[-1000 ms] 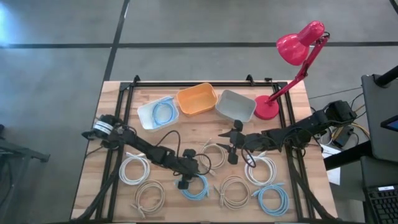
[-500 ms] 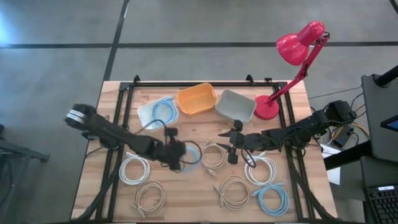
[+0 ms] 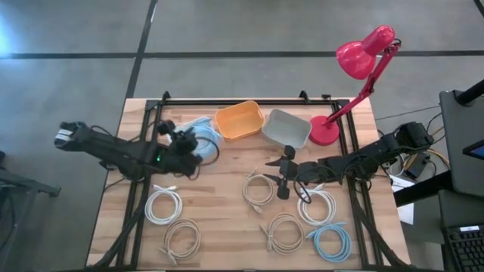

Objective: Pick & Place USB Port
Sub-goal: Put the left blue charger cable into the white bin

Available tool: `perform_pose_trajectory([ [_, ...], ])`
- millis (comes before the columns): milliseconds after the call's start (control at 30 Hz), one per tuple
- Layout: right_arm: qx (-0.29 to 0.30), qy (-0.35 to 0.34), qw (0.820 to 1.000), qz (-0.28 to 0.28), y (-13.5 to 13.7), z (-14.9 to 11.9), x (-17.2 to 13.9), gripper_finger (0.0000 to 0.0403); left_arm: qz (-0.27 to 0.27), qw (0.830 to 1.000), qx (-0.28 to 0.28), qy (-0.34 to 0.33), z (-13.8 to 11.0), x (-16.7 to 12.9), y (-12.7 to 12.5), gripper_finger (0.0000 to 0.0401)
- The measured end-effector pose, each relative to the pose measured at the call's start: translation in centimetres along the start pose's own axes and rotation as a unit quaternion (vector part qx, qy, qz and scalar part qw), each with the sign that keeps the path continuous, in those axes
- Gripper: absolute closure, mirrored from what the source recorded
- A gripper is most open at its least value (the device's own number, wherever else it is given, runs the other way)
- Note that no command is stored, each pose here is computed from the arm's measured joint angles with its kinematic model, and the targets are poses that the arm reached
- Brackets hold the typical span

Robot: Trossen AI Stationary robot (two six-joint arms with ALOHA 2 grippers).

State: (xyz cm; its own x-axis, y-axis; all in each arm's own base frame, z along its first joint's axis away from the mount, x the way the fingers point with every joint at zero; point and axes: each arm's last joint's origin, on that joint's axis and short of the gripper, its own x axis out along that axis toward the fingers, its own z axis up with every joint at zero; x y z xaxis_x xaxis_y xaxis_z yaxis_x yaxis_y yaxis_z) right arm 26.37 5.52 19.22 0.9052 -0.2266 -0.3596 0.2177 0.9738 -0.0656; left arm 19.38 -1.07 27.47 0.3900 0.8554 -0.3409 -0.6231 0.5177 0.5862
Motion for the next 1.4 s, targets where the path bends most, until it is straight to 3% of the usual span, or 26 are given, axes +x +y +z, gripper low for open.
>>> perform_pose_trajectory([
  [367, -0.003, 0.000, 1.000, 0.000, 0.0, 0.0, 0.0, 0.0218, 0.089, 0.989, 0.004, 0.117, -5.3, 6.0, 0.7, 0.0356],
  [667, -0.011, 0.000, 1.000, 0.000, 0.0, 0.0, 0.0, 0.0218, 0.064, 0.997, 0.010, 0.052, -6.2, 7.7, -1.1, 0.0355],
  [933, -0.010, 0.000, 1.000, 0.000, 0.0, 0.0, 0.0, 0.0218, 0.072, 0.995, 0.000, 0.069, -8.8, 8.3, -1.5, 0.0351],
  [1400, 0.001, 0.000, 1.000, 0.000, 0.0, 0.0, 0.0, 0.0218, 0.091, 0.992, -0.030, 0.087, -9.7, 8.9, -1.1, 0.0260],
])
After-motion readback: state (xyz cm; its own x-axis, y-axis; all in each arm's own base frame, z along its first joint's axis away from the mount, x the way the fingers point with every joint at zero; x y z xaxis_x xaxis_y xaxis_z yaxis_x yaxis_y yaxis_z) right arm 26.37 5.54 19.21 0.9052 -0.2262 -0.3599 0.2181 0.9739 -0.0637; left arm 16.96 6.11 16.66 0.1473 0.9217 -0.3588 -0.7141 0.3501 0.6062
